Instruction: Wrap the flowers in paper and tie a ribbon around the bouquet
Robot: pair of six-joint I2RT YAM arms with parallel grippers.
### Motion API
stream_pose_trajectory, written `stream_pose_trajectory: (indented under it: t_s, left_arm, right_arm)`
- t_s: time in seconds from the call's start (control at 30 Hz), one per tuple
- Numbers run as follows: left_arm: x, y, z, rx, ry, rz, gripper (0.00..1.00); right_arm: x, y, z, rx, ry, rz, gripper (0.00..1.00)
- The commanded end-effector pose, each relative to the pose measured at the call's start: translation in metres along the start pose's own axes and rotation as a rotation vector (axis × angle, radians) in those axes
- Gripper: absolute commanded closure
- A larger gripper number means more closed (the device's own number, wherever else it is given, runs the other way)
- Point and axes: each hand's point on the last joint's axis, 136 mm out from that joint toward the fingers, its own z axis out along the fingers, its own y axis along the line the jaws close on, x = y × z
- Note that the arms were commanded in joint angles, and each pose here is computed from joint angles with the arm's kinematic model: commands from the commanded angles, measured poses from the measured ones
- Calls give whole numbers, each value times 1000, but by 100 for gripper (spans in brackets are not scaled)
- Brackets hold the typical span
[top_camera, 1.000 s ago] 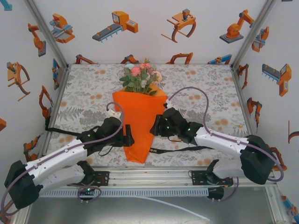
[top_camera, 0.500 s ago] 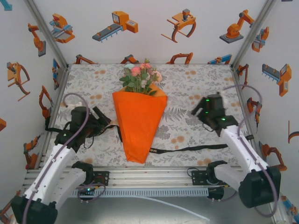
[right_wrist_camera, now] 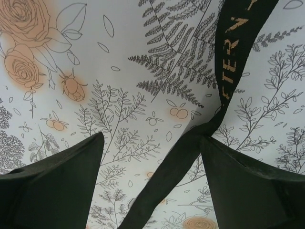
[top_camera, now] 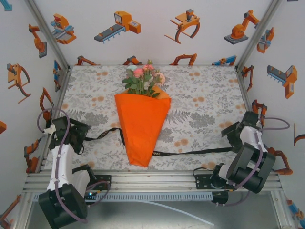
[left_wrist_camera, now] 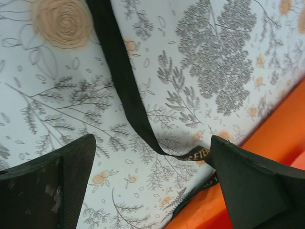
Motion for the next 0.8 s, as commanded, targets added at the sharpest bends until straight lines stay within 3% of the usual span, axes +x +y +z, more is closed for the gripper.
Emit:
stream_pose_trajectory:
  t_s: [0.0,0.07,0.13,0.2,0.27,0.43,0.63,0.77]
  left_arm:
    - [2,-11,0,61,17,26,3]
    - [3,-6,0,37,19,33,3]
    - [4,-2,0,18,21,28,3]
    - [6,0,0,16,28,25,3]
    - [7,0,1,16,31,27,3]
    - [6,-3,3,21,36,56,2]
    - [12,-8,22,-17,124,-6,0]
    - [4,-17,33,-44,117,18,1]
  right_arm:
    - [1,-3,19,11,22,-4,28]
    - [-2,-1,20,0,12,3,38]
    - [-3,5,19,-40,-3,15,57]
    - [-4,20,15,-134,-15,29,83]
    - [-9,37,9,-231,-33,44,100]
    - [-27,85,-29,-444,-82,52,100]
    - [-41,168,-130,-725,-269,-67,100]
    - [-56,193,-174,-854,-340,-22,100]
